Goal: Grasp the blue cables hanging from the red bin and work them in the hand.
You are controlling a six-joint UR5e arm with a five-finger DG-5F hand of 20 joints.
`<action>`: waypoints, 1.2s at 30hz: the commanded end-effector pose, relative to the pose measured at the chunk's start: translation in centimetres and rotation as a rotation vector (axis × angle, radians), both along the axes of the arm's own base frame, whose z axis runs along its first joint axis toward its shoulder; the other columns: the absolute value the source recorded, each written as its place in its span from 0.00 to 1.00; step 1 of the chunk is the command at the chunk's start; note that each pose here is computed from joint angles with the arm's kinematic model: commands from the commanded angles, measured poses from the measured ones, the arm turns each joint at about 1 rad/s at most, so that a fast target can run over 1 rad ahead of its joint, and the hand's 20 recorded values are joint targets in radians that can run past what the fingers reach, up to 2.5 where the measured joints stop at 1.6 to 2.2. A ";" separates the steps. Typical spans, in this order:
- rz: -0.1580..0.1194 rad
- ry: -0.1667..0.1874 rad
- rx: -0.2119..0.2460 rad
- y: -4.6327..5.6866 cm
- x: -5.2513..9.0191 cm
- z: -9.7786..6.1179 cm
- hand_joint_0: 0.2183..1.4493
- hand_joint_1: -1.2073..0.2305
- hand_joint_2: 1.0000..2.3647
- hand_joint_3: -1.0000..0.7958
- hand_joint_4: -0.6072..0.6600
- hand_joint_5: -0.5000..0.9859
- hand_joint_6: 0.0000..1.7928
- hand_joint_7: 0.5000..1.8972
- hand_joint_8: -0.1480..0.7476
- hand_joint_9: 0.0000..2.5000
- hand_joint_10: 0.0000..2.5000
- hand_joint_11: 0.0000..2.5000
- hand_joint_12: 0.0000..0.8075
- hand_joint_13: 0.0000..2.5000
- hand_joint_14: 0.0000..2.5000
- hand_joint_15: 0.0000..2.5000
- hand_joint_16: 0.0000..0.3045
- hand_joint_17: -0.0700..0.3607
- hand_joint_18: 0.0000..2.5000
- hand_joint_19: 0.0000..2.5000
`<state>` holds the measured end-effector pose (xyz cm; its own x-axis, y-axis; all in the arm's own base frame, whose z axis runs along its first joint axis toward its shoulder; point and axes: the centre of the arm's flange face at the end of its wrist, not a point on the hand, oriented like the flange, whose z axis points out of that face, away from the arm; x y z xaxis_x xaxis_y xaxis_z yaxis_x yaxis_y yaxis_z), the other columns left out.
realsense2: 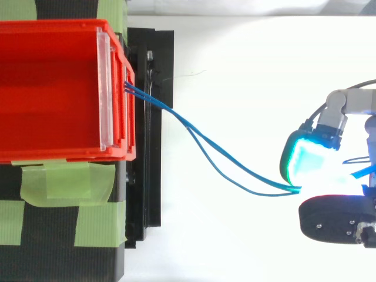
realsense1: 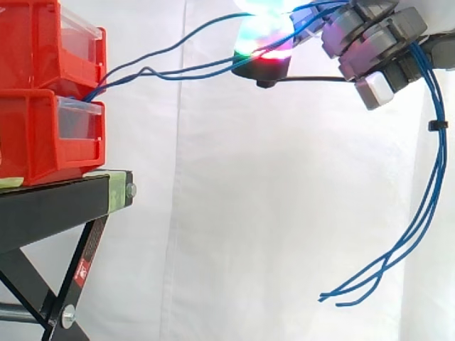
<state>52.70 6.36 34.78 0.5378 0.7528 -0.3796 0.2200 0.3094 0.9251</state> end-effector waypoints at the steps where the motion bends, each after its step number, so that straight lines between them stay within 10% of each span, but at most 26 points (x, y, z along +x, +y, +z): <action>1: 0.002 -0.001 0.001 0.1 0.0 0.0 0.52 0.35 0.02 0.43 0.59 0.69 0.29 0.65 0.74 0.35 1.00 1.00 0.75 0.44 1.00 0.82 0.20 0.48 0.59 0.27; 36: 0.000 -0.001 0.001 0.0 0.0 0.0 0.52 0.35 0.02 0.42 0.59 0.69 0.28 0.65 0.74 0.35 1.00 1.00 0.74 0.43 1.00 0.81 0.19 0.47 0.59 0.27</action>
<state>52.69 6.36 34.81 0.5376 0.7532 -0.3791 0.2194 0.3092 0.9254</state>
